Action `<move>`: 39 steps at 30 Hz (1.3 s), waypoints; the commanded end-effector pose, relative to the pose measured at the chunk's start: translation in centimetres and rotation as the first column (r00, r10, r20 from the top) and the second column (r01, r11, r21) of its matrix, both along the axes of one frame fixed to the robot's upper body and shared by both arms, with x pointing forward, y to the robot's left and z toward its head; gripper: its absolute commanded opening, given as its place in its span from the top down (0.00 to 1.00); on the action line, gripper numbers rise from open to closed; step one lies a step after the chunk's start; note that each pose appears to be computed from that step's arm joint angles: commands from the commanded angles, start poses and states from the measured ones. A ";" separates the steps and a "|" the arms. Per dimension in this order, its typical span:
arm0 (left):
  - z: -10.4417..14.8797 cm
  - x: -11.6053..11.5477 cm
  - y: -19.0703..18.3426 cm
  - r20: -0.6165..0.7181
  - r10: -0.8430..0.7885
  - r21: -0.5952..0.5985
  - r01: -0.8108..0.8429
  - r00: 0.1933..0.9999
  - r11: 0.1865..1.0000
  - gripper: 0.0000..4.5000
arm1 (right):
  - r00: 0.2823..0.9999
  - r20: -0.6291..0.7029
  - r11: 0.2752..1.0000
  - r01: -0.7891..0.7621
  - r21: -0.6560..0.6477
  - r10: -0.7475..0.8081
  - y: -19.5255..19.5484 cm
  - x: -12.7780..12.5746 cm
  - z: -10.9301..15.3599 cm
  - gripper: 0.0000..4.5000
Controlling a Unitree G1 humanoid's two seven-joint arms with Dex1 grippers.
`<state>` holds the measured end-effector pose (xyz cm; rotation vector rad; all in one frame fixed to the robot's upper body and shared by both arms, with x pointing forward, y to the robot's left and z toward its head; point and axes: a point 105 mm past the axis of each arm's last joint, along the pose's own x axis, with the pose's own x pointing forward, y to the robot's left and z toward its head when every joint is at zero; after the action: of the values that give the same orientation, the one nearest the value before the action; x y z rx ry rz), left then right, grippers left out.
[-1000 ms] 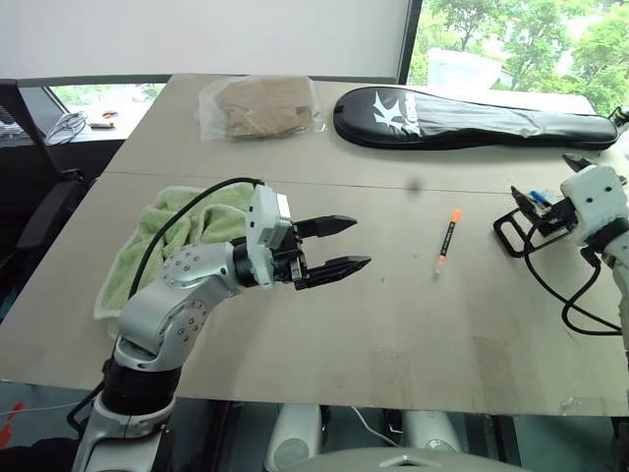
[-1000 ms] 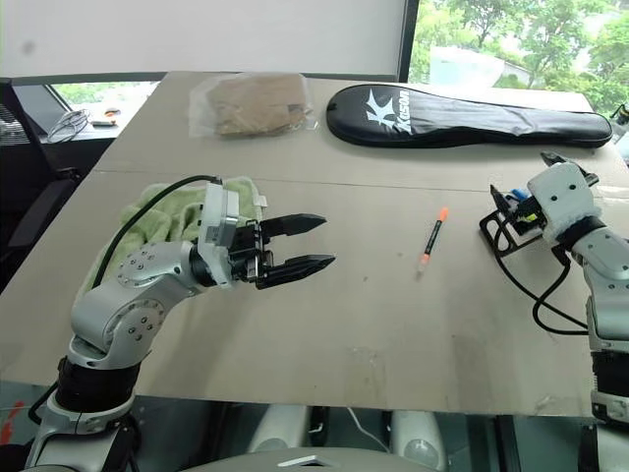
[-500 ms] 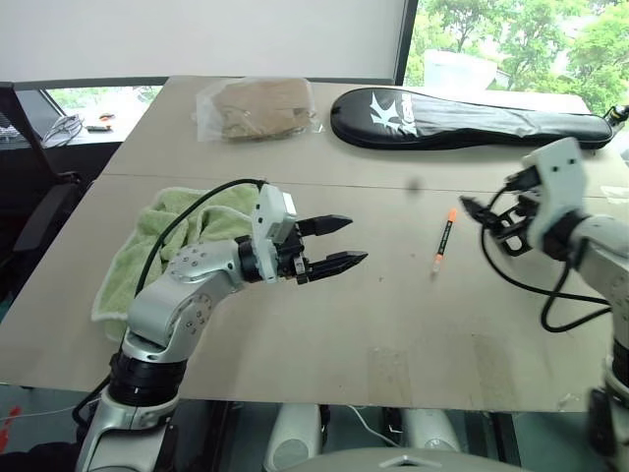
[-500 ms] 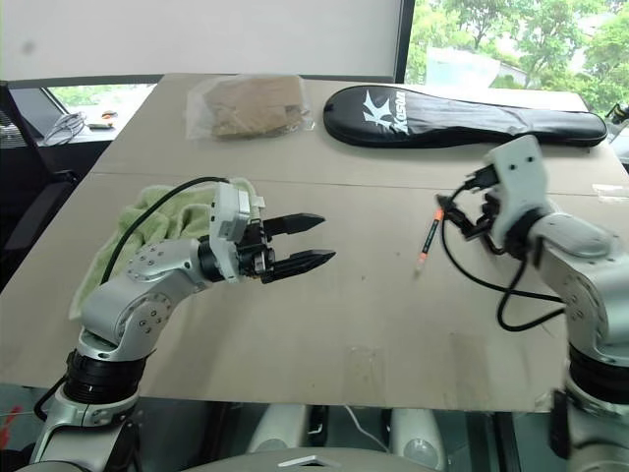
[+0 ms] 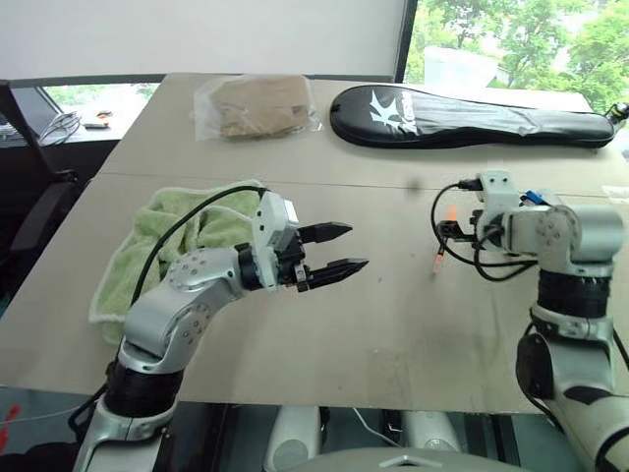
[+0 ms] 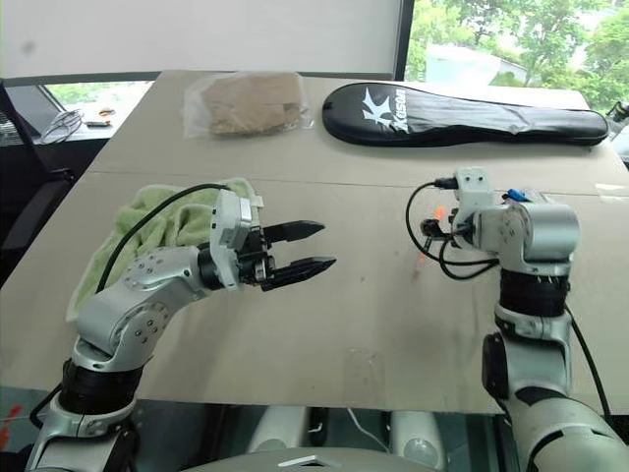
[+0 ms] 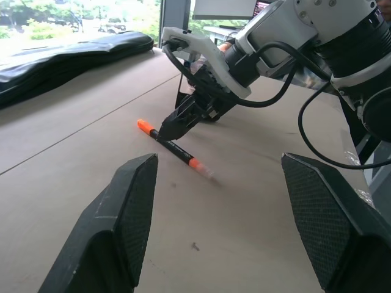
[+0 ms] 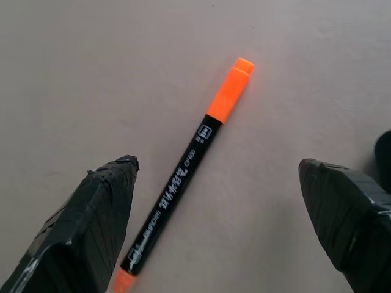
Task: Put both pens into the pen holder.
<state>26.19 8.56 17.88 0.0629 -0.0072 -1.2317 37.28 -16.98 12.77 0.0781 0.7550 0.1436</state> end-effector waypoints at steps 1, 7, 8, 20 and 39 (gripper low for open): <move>1.0 -0.5 0.1 0.045 0.011 -0.013 -0.010 0.999 1.000 0.25 | 0.999 -0.008 0.999 0.047 0.025 -0.047 0.0 1.4 -0.7 0.12; 1.0 -0.5 0.3 0.044 0.031 -0.018 -0.030 0.999 0.999 0.25 | 0.999 -0.030 0.998 0.025 -0.056 -0.026 0.1 2.4 -2.0 0.68; 0.9 -0.5 0.4 0.043 0.032 -0.017 -0.031 0.999 0.999 0.25 | 0.999 -0.031 0.997 0.015 -0.074 -0.017 0.0 2.4 -2.1 0.77; 0.8 -0.1 0.4 0.026 0.066 -0.049 -0.065 0.997 0.997 0.25 | 0.742 0.617 0.953 -0.301 -0.043 0.262 0.0 -1.0 10.1 0.99; 2.7 -0.1 -1.0 0.035 -0.136 -0.059 0.138 0.990 0.989 0.25 | 0.380 0.709 0.801 -0.206 -0.562 0.594 -4.5 -4.0 14.4 0.99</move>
<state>26.38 7.82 19.76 0.0004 -0.0370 -1.3386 33.25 -21.78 26.03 -0.5229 -0.2227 0.4730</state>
